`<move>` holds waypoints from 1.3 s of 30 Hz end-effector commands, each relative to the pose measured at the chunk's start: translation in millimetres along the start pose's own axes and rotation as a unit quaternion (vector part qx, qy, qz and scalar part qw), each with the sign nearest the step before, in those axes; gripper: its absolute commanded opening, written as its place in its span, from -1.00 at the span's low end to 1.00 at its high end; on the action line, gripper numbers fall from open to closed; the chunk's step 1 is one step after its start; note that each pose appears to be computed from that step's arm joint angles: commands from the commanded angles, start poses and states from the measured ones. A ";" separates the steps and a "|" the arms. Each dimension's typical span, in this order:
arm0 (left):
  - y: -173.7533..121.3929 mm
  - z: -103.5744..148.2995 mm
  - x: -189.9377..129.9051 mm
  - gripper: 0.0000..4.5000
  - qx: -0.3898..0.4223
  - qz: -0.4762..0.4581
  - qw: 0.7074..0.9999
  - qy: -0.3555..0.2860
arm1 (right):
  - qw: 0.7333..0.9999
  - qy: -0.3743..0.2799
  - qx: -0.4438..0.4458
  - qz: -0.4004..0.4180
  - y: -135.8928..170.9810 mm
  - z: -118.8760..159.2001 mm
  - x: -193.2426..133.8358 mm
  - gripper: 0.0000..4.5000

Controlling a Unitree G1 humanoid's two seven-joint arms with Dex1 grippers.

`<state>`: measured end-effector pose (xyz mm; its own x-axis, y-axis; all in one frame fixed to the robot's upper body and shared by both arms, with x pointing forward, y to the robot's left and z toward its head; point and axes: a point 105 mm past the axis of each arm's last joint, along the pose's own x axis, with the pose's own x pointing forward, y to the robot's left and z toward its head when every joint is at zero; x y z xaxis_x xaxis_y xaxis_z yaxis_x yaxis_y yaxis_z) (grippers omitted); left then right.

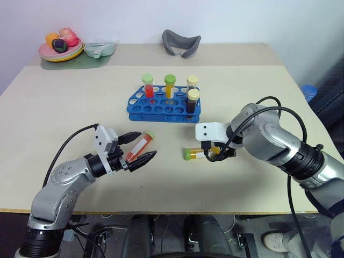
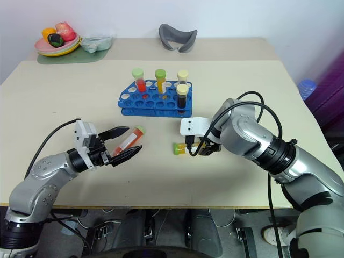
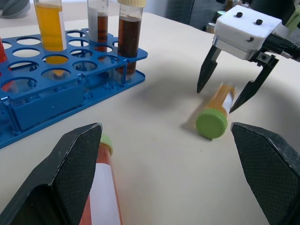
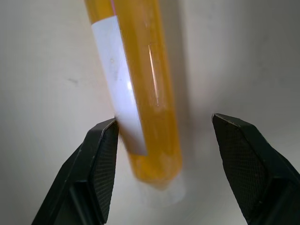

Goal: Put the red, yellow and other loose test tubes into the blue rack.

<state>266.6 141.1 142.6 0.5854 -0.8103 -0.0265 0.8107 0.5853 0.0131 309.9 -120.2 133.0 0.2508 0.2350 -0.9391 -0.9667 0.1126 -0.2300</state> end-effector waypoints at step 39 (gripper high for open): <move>29.3 6.7 -30.6 1.00 0.030 0.085 0.996 -0.004 | 0.866 -0.483 0.111 -0.070 -17.6 109.6 -78.0 -0.59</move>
<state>271.4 175.8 138.2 0.6947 -0.7179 -0.0456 0.7193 0.6940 0.0316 301.3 -29.0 210.1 0.2868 0.8731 -0.3943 -0.9573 0.2451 -0.1535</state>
